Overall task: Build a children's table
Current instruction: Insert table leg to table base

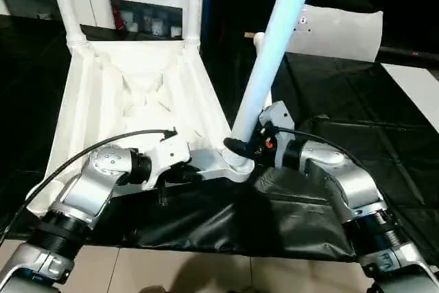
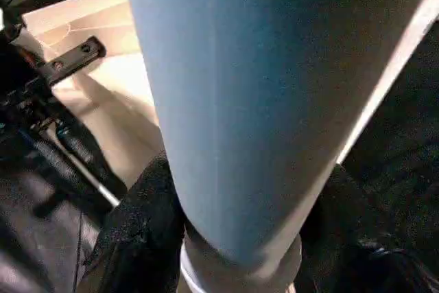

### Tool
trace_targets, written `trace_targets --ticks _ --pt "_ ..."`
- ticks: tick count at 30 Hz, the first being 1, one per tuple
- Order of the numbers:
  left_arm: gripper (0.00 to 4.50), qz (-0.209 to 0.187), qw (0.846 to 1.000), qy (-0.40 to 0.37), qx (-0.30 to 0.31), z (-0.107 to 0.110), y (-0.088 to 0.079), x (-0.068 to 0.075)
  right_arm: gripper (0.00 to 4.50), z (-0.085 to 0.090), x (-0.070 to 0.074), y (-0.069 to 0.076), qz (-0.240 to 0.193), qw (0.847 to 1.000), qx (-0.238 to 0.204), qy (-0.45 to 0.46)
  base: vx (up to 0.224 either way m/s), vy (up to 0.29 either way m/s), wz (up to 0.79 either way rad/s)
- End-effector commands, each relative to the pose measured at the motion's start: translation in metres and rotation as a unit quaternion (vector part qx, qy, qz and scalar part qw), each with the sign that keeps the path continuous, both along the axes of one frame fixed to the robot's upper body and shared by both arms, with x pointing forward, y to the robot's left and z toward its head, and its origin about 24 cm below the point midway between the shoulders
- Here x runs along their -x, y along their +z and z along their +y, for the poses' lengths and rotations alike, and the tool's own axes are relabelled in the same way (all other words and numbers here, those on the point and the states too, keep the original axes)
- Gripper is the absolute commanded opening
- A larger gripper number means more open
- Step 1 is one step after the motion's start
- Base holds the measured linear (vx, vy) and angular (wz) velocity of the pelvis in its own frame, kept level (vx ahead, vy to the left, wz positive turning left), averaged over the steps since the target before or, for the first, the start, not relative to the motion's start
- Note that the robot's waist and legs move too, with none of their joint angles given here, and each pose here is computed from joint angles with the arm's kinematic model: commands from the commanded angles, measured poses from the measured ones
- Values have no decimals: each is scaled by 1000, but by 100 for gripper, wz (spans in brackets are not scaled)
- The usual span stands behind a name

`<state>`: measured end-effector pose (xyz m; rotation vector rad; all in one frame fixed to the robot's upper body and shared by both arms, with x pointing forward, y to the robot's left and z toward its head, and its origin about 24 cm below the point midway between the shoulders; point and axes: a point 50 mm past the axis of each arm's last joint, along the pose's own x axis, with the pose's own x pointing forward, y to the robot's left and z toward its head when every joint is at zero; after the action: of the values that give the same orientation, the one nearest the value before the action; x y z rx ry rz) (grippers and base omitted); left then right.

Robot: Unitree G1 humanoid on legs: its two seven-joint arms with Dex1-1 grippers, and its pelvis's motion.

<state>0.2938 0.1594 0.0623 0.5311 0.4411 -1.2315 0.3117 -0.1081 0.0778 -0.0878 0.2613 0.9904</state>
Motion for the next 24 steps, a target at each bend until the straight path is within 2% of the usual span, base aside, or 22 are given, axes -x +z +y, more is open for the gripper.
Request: trace_targets --ticks 1,13,24 --pt "0 26 999 -35 12 -8 -6 6 191 -7 1 -3 5 1000 23 -1 0 0 0" --pt "0 25 999 -47 2 -7 -5 1 191 -10 8 -5 16 1000 11 1 0 0 0" --pt "0 30 997 -69 -4 -7 -4 0 191 -15 21 -8 28 1000 -1 -10 0 0 0"
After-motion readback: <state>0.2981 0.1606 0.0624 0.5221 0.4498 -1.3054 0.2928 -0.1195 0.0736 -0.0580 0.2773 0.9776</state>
